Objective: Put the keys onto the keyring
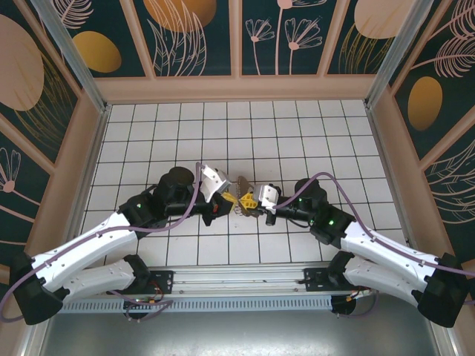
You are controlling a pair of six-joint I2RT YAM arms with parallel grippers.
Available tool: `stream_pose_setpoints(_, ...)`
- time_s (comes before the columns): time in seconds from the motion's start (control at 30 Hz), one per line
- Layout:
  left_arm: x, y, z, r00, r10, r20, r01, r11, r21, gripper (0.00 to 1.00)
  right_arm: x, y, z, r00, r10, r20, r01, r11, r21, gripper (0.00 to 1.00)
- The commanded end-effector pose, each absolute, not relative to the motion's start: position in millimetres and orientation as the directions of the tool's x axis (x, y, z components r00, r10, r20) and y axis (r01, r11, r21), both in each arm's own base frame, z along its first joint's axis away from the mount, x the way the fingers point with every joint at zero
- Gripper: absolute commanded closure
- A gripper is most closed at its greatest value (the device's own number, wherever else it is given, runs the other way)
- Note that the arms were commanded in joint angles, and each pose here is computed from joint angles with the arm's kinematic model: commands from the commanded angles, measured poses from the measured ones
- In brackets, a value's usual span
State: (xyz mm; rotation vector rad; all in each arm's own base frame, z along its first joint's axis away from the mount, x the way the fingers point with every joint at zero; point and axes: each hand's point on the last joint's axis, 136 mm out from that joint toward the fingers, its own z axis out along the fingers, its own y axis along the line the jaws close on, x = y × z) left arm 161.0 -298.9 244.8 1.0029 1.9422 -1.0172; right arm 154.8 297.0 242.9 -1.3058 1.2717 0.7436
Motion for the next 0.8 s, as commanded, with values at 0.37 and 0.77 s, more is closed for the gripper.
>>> stream_pose_setpoints(0.37, 154.9, -297.8, 233.1, -0.376, 0.373, -0.849, 0.905, 0.343, -0.250, 1.00, 150.1, 299.2, 272.6, 0.275, -0.177, -0.945, -0.933, 0.187, -0.307, 1.00)
stream_pose_setpoints(0.77, 155.9, -299.8, 232.0, -0.305, 0.411, -0.859, 0.934, 0.308, -0.184, 1.00, 147.0, 303.9, 268.2, 0.270, -0.190, -0.944, -0.942, 0.152, -0.300, 1.00)
